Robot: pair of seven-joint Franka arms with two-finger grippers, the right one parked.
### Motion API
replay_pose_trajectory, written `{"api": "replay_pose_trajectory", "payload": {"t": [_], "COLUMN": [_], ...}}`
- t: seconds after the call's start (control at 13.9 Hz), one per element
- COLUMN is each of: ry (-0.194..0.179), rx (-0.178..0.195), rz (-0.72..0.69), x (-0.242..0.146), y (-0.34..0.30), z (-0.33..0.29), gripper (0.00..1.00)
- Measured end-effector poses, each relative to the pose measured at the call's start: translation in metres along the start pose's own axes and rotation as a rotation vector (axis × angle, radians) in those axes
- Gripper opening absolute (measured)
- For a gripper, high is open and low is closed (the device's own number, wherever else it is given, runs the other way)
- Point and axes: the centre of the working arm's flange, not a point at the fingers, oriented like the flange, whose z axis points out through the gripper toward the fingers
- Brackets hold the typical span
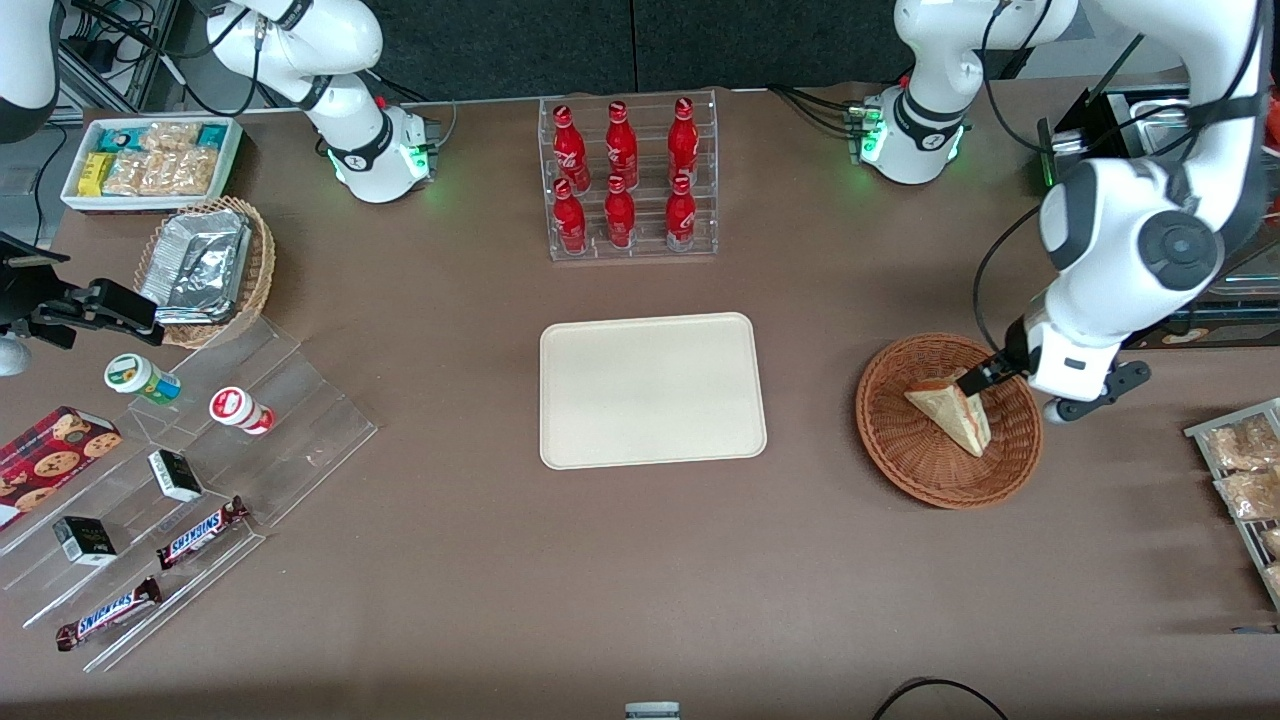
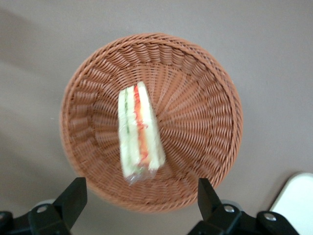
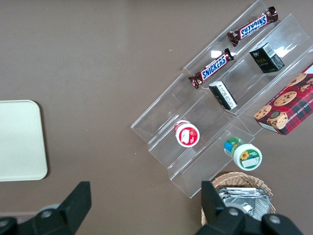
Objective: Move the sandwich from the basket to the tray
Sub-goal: 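Lower the left gripper and close it on the wrapped sandwich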
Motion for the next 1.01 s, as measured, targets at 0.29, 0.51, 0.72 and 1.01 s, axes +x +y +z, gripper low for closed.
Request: {"api": "replay_pose_trajectory", "payload": {"t": [0.29, 0.51, 0.72, 1.01], "ry": [-0.015, -0.03, -0.037, -0.039], "rx": [0.01, 0.022, 0.03, 0.034], "rz": [-0.114, -0.155, -0.175, -0.191], "x": [-0.007, -0.006, -0.006, -0.006], "y": [0.002, -0.001, -0.005, -0.006], "z": [0.057, 0.085, 0.098, 0.099], "gripper": [1.0, 1.0, 0.95, 0.61]}}
